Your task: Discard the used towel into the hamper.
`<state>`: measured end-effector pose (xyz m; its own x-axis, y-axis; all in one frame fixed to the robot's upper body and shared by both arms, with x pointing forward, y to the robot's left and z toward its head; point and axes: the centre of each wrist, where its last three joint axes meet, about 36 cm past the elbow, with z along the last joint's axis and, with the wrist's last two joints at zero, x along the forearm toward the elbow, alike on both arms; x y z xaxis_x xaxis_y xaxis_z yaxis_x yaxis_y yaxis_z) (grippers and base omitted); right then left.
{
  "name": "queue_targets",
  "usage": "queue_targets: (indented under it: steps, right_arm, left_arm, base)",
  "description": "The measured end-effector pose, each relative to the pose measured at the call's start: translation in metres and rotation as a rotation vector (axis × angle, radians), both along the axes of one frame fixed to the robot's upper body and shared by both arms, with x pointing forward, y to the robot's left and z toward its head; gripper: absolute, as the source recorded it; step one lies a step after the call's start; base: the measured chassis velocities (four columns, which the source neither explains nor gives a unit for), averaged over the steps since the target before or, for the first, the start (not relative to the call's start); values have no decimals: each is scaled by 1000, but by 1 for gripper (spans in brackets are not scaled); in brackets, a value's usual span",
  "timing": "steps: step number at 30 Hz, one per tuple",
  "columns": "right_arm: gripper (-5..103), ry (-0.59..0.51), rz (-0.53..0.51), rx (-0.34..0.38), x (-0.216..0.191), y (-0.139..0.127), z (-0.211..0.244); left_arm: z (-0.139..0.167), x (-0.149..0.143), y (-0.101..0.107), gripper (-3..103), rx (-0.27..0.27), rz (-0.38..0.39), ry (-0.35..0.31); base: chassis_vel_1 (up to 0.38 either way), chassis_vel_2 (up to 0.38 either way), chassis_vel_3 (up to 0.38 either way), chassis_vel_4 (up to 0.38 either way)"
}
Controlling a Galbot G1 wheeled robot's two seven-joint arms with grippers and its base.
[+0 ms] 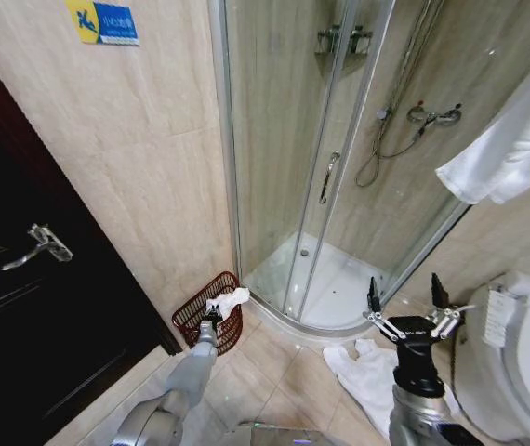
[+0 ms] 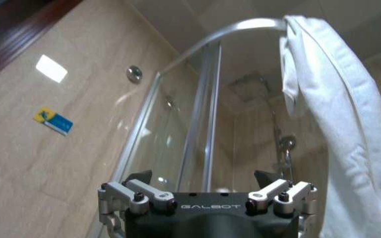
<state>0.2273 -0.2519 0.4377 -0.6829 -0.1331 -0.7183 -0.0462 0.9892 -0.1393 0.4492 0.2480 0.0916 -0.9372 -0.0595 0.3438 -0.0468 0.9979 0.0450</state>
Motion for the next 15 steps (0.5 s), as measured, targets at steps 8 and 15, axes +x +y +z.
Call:
queue_targets:
  steps: [8,15]
  right_arm:
    - [100,-24,35,-31,3,-1,7]
    - [100,-21,63,-56,3,-3,6]
  left_arm:
    - [0,2,-17,4,-35,18,2]
    - [5,12,-26,4,-47,69,15]
  base:
    - [-99,102,99,-96]
    - [-95,86,46,-56]
